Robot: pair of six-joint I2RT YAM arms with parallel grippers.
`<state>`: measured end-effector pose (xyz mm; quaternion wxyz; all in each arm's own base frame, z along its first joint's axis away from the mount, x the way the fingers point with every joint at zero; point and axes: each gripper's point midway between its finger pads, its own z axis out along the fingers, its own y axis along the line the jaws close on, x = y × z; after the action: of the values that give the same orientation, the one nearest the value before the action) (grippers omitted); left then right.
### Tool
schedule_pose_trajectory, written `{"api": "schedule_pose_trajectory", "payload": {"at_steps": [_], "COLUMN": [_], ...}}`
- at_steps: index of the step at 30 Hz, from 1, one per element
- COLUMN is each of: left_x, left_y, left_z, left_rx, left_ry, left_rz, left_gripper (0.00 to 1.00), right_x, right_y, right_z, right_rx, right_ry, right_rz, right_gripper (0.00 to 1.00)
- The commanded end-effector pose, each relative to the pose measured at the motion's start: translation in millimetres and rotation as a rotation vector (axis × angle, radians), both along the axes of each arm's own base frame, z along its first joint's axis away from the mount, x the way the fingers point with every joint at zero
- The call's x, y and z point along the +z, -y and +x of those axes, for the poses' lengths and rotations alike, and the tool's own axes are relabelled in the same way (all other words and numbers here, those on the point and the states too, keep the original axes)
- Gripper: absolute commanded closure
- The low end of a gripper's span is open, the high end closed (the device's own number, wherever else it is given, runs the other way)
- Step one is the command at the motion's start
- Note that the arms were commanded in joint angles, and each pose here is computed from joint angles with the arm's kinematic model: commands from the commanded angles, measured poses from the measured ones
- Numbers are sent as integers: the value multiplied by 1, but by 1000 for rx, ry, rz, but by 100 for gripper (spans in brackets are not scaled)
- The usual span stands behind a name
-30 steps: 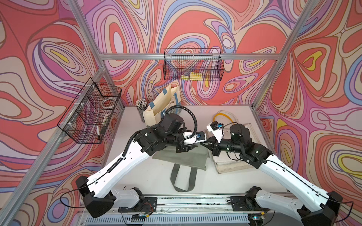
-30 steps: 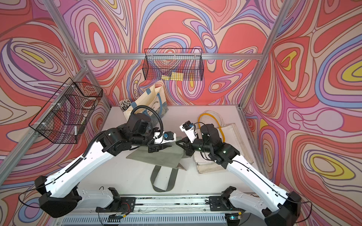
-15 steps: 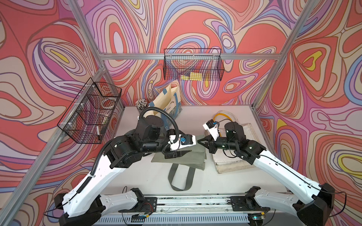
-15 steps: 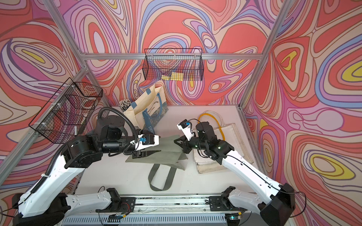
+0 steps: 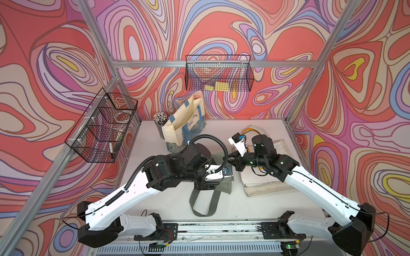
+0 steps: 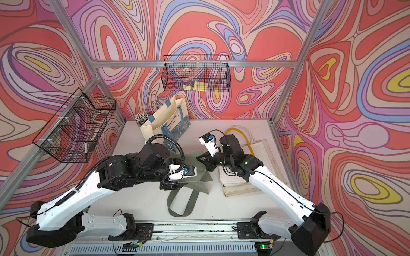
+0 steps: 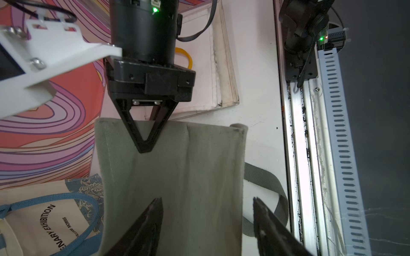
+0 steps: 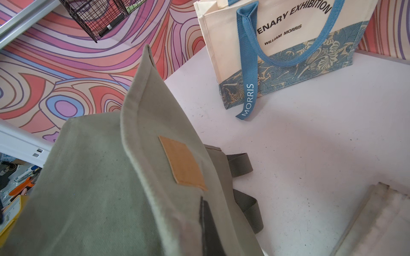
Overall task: Put away the canvas bag
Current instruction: Press the canvas bag.
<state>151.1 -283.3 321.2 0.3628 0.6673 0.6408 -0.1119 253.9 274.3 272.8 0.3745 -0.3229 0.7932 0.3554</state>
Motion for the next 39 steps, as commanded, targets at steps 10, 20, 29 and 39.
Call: {"api": "schedule_pose_trajectory", "payload": {"at_steps": [10,20,29,39], "left_x": [-4,6,9,14], "left_y": [16,27,22,8], "left_z": [36,67,75,72], "left_rx": [118,126,87,23], "left_ry": [82,293,131,68], "left_rz": [20,-26,-91,-120], "left_gripper": [32,16,58,100], "right_x": [-3,13,37,35], "right_y": [14,12,22,41], "right_z": [-5,-35,-50,-38], "right_rx": [-20,178,251,205], "right_ry": [-33,190,452,384], "right_rz": [-37,9,-8,-209], "right_gripper": [100,100,100,58]}}
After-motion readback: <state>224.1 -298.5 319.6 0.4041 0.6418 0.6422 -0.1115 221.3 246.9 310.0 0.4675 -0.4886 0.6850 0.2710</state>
